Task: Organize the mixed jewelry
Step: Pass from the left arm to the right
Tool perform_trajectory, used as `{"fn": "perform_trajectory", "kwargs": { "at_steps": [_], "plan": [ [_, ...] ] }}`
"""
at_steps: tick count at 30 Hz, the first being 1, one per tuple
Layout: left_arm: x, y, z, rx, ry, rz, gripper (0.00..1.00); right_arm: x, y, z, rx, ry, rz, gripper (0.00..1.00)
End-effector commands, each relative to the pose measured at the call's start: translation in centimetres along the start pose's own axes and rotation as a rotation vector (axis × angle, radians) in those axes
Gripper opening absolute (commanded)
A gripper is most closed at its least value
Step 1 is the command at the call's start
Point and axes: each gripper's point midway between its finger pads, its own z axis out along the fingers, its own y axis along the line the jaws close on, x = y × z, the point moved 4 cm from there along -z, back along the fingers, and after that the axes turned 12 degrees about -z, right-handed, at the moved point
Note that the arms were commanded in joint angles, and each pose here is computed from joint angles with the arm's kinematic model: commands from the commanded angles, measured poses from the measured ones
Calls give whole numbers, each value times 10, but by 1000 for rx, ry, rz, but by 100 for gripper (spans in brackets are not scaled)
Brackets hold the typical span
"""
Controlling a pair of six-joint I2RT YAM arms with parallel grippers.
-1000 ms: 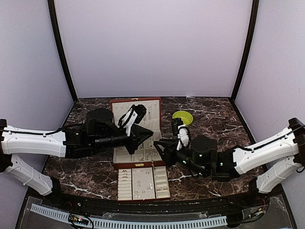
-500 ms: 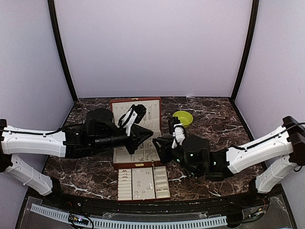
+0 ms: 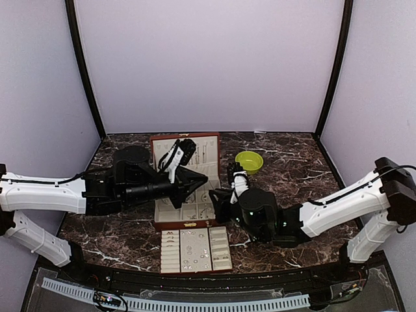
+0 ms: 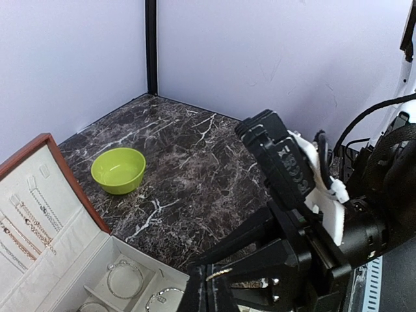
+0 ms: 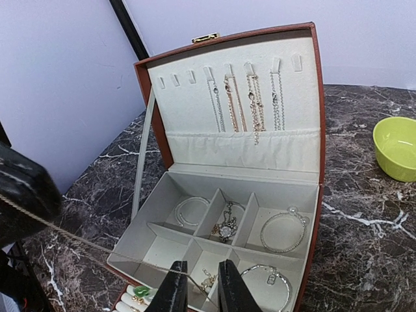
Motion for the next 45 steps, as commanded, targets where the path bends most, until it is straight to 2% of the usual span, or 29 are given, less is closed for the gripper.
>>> {"fn": "perform_trajectory", "kwargs": {
  "at_steps": [1, 22, 24, 28, 31, 37, 45],
  "plan": [
    [-17, -8, -15, 50, -57, -21, 0, -7, -7, 7, 7, -45, 50, 19],
    [-17, -8, -27, 57, -72, -48, 0, -14, -10, 27, -18, -101, 21, 17],
    [-17, -8, -29, 56, -74, -53, 0, -17, -12, 27, -16, -111, 15, 14],
    [-14, -1, -33, 17, -79, -63, 0, -24, -17, 22, -14, -132, 6, 2],
    [-9, 6, -36, -21, -79, -79, 0, -35, -21, 14, -10, -147, -3, 0],
    [10, 28, -37, -95, -68, -148, 0, -48, -27, 2, 15, -103, -71, 0],
    [24, 31, -27, -42, -50, -127, 0, -57, -25, 2, 40, -5, -94, 0]
  ]
}}
